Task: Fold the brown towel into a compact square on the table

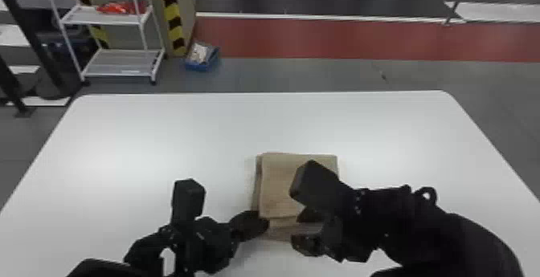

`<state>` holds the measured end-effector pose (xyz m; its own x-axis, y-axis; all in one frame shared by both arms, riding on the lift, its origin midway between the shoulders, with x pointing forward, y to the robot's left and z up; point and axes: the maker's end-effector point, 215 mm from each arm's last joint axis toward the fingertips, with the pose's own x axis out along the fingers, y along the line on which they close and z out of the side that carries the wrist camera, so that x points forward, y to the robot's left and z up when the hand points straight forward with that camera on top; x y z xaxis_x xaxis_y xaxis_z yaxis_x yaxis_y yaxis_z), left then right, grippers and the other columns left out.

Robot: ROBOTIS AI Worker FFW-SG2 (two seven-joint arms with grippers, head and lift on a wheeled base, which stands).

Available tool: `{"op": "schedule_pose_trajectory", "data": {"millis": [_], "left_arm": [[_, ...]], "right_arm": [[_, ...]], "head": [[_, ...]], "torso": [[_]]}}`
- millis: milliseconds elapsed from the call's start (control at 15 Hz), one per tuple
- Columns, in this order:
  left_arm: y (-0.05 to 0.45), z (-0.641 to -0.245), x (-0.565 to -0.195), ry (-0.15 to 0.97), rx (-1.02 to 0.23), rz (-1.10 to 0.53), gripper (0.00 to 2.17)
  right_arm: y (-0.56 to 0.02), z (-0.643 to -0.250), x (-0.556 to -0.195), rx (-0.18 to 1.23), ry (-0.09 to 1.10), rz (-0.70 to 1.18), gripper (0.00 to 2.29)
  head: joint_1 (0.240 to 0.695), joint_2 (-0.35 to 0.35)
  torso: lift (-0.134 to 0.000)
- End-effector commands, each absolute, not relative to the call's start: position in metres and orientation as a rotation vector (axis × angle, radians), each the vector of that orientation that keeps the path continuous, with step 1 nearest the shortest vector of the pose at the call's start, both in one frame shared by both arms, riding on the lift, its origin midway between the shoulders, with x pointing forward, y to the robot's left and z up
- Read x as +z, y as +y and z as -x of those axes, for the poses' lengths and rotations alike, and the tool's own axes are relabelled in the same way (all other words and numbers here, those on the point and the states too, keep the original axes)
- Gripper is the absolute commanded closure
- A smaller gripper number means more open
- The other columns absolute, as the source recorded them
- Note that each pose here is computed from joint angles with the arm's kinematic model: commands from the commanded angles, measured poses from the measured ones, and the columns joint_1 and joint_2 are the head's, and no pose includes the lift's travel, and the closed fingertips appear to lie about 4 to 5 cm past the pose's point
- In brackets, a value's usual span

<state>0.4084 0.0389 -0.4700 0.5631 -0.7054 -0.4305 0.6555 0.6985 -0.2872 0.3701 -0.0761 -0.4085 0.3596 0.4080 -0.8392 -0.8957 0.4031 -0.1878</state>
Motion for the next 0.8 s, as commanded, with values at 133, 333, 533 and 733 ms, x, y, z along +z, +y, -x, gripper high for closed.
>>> {"op": "schedule_pose_trajectory", "data": {"millis": [133, 333, 533, 733], "left_arm": [[0.035, -0.410, -0.469, 0.548, -0.810, 0.091, 2.15], [0.035, -0.408, -0.472, 0.565, -0.809, 0.095, 2.15], [0.035, -0.406, -0.473, 0.569, -0.810, 0.097, 2.15], [0.034, -0.405, -0.471, 0.569, -0.813, 0.098, 2.15]], "right_arm": [[-0.088, -0.367, -0.412, 0.921, 0.818, 0.744, 0.42], [-0.093, -0.376, -0.406, 0.904, 0.806, 0.751, 0.42], [-0.101, -0.395, -0.400, 0.877, 0.801, 0.781, 0.39], [-0.104, -0.409, -0.408, 0.861, 0.824, 0.801, 0.39]], "head": [[0.695, -0.064], [0.695, -0.078], [0.695, -0.086], [0.695, -0.094]], "torso": [[-0.125], [-0.125], [-0.125], [-0.125]]}}
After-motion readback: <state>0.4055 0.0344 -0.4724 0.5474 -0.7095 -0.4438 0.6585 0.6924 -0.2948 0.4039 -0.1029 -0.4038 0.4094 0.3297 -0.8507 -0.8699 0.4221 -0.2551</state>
